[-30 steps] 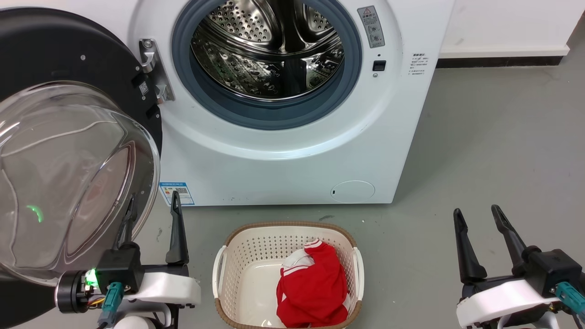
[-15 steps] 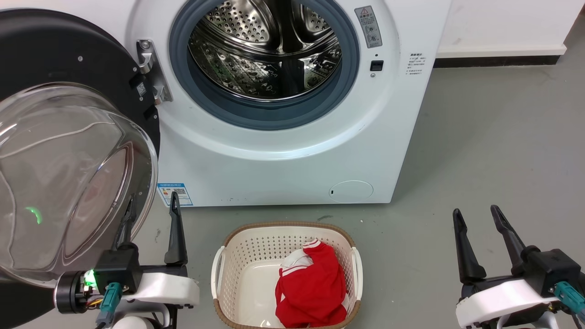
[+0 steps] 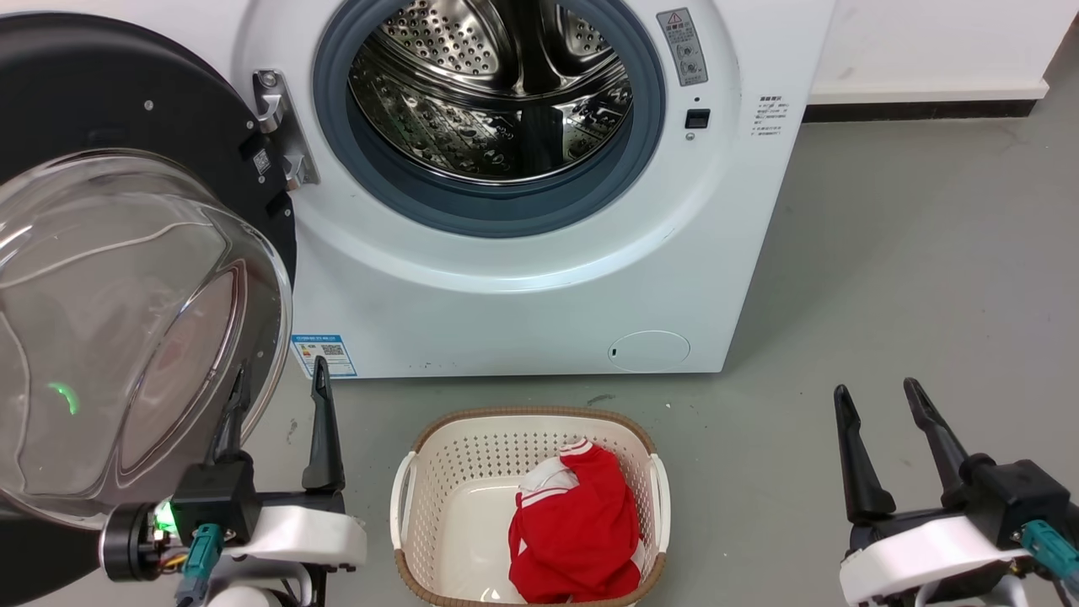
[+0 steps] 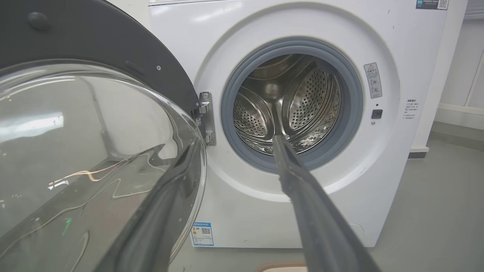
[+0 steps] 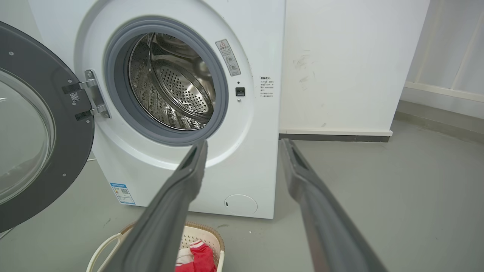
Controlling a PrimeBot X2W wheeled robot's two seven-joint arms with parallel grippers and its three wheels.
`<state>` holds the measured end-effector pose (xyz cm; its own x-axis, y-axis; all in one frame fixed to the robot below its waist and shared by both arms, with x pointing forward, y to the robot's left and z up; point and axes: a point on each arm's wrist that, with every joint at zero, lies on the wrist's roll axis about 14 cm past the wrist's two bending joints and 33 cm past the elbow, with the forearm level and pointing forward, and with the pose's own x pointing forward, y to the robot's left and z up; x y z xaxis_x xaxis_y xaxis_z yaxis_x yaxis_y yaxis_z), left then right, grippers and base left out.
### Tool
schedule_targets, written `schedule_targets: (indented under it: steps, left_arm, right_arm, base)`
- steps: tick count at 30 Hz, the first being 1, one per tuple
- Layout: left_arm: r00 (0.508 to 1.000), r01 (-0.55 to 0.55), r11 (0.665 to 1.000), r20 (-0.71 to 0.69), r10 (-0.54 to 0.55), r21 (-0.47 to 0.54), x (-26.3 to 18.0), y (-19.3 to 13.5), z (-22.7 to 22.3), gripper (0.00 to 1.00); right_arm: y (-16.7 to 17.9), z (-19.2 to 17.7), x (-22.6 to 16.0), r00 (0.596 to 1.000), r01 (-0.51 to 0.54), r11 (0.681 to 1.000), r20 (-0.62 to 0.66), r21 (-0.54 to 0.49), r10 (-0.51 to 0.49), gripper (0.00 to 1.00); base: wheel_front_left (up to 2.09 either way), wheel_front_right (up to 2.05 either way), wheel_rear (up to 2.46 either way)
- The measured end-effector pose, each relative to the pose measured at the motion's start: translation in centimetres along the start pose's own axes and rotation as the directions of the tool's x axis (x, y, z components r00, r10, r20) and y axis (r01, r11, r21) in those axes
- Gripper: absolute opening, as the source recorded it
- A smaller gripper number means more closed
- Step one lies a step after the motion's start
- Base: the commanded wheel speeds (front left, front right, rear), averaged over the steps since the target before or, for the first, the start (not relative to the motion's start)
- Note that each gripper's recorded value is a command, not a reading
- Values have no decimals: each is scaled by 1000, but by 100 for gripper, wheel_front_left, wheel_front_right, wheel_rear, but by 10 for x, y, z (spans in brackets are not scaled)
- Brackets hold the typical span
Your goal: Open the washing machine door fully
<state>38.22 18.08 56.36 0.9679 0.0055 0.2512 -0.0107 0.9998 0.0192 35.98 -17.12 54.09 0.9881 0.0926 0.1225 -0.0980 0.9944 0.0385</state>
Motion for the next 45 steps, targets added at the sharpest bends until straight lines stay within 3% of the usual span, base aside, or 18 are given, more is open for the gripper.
schedule_targets:
  steps: [1, 8, 20, 30, 45]
  left_arm:
    - [1000, 0, 1000, -3, 0, -1, 0, 0, -1, 0]
    - [992, -10, 1000, -126, 8, -13, -18, 1, -36, 0]
    - [975, -104, 965, -217, 52, -239, -22, 10, -52, 0]
    - [964, -165, 900, -257, 62, -402, -21, 13, -57, 0]
    - [950, -235, 770, -307, 54, -593, -21, 15, -65, 0]
  right_arm:
    - [0, -1, 0, 1000, 1, 1000, -1, 0, -1, 0]
    - [-2, -31, -13, 995, 13, 1000, -101, 20, -11, 0]
    - [-8, -37, -13, 992, 71, 964, -115, 256, -42, 0]
    - [-12, -38, -8, 991, 105, 902, -124, 419, -58, 0]
    - [-18, -42, -5, 987, 150, 777, -140, 611, -80, 0]
  base:
    - [0, 0, 0]
    - [0, 0, 0]
    - [0, 0, 0]
    - [0, 0, 0]
    - [0, 0, 0]
